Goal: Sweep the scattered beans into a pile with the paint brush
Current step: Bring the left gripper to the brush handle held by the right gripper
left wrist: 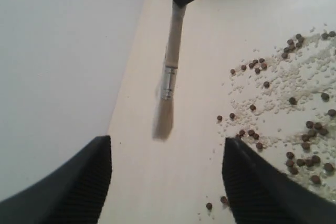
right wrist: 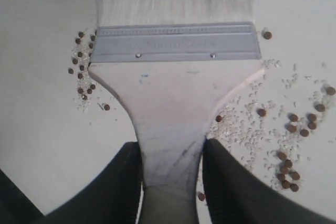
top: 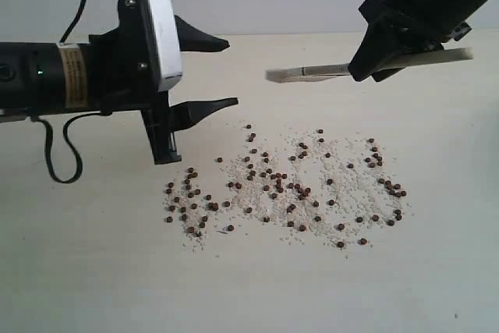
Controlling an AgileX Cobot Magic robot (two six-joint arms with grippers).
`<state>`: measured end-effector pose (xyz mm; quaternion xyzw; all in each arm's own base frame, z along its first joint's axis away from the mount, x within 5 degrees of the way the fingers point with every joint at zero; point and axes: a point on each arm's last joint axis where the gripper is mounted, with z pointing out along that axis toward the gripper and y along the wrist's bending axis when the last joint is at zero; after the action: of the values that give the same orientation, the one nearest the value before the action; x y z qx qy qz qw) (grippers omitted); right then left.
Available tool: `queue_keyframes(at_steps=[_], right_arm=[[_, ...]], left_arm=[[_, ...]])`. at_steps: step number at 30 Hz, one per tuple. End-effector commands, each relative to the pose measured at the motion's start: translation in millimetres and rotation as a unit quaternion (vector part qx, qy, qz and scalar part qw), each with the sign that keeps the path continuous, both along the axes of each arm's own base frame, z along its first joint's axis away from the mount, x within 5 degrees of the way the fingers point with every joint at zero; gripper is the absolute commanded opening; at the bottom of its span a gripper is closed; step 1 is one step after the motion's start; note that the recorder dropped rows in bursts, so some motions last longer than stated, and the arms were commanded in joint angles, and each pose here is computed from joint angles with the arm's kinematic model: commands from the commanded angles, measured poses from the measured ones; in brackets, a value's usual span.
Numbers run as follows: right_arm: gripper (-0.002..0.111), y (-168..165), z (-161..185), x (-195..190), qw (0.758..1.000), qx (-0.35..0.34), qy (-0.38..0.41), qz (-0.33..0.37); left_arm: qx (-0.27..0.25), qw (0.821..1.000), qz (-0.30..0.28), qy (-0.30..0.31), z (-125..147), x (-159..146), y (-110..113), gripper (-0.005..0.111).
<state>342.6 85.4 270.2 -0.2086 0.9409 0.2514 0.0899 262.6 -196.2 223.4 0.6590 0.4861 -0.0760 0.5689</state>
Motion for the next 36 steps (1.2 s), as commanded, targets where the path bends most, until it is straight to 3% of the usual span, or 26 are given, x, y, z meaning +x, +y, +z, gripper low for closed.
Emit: queue_keyframes(at_steps=[1,5,15,21,29,36], right_arm=[[0.000,4,-3,4,1.000,0.018,-0.001,0.011],[0.000,4,-2,4,1.000,0.021,-0.007,0.020],[0.000,7,-1,4,0.999,0.036,-0.018,0.033],[0.000,13,4,5,0.996,0.075,-0.030,0.042],[0.000,12,1,4,0.996,0.068,-0.027,0.044],[0.000,12,-10,9,0.997,0.064,-0.012,0.044]], left_arm=[[0.005,1.000,0.003,-0.004,-5,18,-12,0.061],[0.030,0.999,-0.017,-0.035,-16,31,-23,0.061],[0.051,0.997,-0.041,-0.048,-37,44,-42,0.061],[0.027,0.998,-0.031,-0.050,-36,48,-45,0.061],[0.005,0.998,-0.007,-0.054,-32,52,-44,0.061],[-0.023,0.997,-0.026,-0.070,-28,52,-49,0.061]])
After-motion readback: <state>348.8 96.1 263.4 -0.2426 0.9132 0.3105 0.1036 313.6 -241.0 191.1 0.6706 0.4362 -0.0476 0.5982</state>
